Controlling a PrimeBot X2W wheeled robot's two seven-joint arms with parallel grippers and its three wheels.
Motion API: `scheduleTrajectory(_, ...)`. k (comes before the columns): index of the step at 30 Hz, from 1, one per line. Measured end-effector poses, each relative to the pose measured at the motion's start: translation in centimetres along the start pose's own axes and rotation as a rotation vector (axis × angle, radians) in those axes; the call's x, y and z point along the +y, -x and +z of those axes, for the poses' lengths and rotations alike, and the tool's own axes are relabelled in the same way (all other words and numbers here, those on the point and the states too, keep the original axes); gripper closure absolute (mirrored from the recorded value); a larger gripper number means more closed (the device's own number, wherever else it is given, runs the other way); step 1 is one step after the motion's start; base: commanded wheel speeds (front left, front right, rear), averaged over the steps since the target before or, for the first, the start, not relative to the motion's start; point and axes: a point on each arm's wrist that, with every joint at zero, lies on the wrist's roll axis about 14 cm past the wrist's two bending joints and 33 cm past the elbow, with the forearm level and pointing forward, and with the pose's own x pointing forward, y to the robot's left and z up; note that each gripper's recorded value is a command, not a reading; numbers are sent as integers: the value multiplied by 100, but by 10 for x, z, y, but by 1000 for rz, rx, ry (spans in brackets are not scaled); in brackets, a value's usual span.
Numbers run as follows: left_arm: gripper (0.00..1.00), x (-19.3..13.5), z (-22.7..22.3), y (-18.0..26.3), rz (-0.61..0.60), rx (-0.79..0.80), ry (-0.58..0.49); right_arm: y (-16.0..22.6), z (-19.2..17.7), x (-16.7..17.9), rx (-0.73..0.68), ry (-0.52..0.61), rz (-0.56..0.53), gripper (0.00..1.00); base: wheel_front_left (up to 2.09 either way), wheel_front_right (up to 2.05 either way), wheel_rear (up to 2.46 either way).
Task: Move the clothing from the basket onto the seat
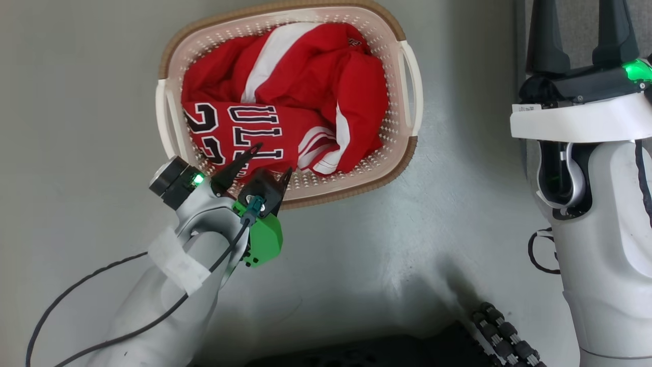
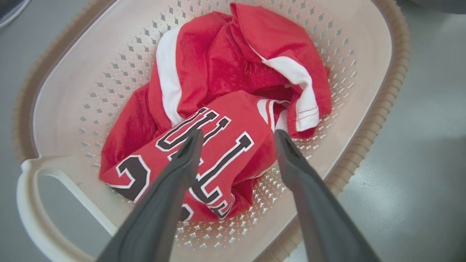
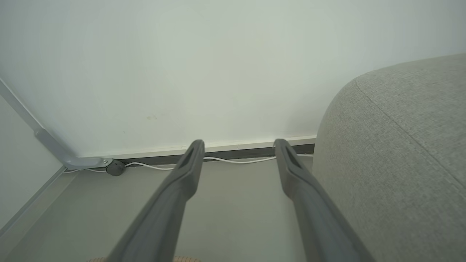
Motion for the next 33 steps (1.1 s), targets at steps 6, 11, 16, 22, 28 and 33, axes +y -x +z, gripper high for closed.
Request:
scheduleTrajectory(6, 0, -4, -17, -11, -39, 62, -26, 0, -8, -7, 16, 9, -16, 0, 0, 0, 0)
scheduleTrajectory(11, 0, 1, -32, -19, -43, 122, -25, -2, -10, -13, 16, 18, -21, 0, 0, 0, 0)
scheduleTrajectory(16, 0, 9, -47, -23, -29, 174, -35, -2, -12, -17, 21, 27, -29, 0, 0, 0, 0)
scheduleTrajectory(22, 0, 13, -53, -31, -19, 202, -46, 0, -16, -24, 33, 35, -43, 0, 0, 0, 0)
scheduleTrajectory(28, 0, 13, -67, -32, -16, 261, -57, 2, -17, -29, 38, 42, -58, 0, 0, 0, 0)
scheduleTrajectory(33, 100, 17, -66, -37, -5, 263, -66, 3, -17, -32, 40, 45, -64, 0, 0, 0, 0)
